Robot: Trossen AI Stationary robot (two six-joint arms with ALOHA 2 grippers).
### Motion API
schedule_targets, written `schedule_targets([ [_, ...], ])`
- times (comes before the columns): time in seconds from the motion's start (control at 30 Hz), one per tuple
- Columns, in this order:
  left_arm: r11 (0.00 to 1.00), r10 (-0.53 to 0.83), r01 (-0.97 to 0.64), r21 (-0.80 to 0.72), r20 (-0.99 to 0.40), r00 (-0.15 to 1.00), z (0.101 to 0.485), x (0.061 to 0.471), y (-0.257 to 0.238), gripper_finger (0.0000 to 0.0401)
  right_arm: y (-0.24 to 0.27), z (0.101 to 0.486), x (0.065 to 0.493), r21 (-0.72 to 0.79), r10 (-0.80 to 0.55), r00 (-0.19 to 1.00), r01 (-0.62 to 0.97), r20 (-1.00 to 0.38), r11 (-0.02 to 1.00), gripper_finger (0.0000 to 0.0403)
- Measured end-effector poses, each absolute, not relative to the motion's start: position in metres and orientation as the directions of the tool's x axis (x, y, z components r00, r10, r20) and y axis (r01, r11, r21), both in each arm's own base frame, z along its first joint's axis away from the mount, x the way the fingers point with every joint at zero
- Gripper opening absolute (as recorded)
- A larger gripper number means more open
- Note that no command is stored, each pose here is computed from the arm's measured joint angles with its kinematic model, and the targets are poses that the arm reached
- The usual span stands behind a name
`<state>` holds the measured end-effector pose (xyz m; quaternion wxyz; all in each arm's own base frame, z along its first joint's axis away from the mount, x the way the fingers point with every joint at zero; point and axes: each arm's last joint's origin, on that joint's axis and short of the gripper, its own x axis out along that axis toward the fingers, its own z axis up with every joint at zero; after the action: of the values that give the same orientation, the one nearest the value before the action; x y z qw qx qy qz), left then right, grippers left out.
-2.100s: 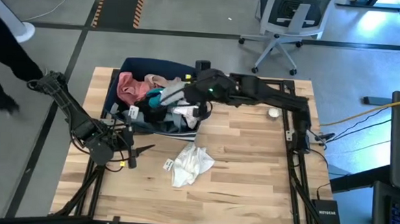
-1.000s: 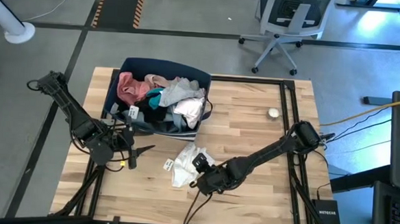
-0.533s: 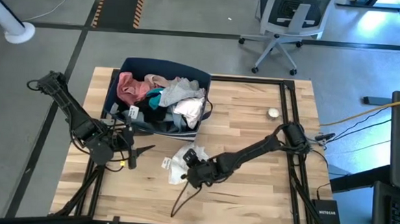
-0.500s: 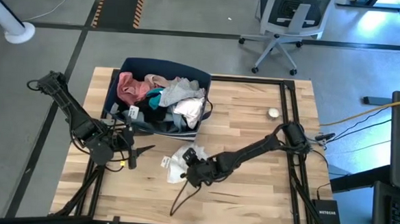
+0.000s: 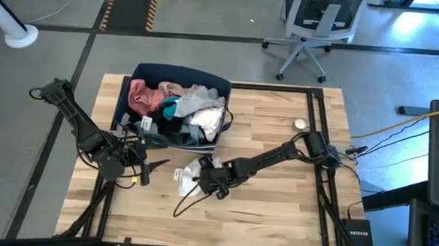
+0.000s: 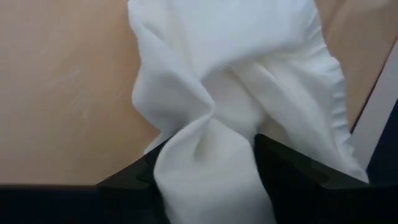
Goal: Sort clothes
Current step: Put the white underwear into the blue laundry organizer
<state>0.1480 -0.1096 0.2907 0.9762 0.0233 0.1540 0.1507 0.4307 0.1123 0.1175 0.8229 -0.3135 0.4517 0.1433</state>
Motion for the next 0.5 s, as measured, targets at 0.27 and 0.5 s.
schedule_targets([
  [0.27, 0.953, 0.302, -0.285, 0.098, -0.294, 0.907, 0.291, 0.148, -0.110, 0.0208, 0.117, 0.114, 0.429, -0.406, -0.073, 0.547, -0.518, -0.834, 0.753, 0.0082],
  [0.5, 0.954, 0.299, -0.284, 0.093, -0.298, 0.907, 0.290, 0.148, -0.110, 0.0208, 0.143, 0.141, 0.423, -0.350, 0.019, 0.523, -0.595, -0.852, 0.723, 0.0031],
])
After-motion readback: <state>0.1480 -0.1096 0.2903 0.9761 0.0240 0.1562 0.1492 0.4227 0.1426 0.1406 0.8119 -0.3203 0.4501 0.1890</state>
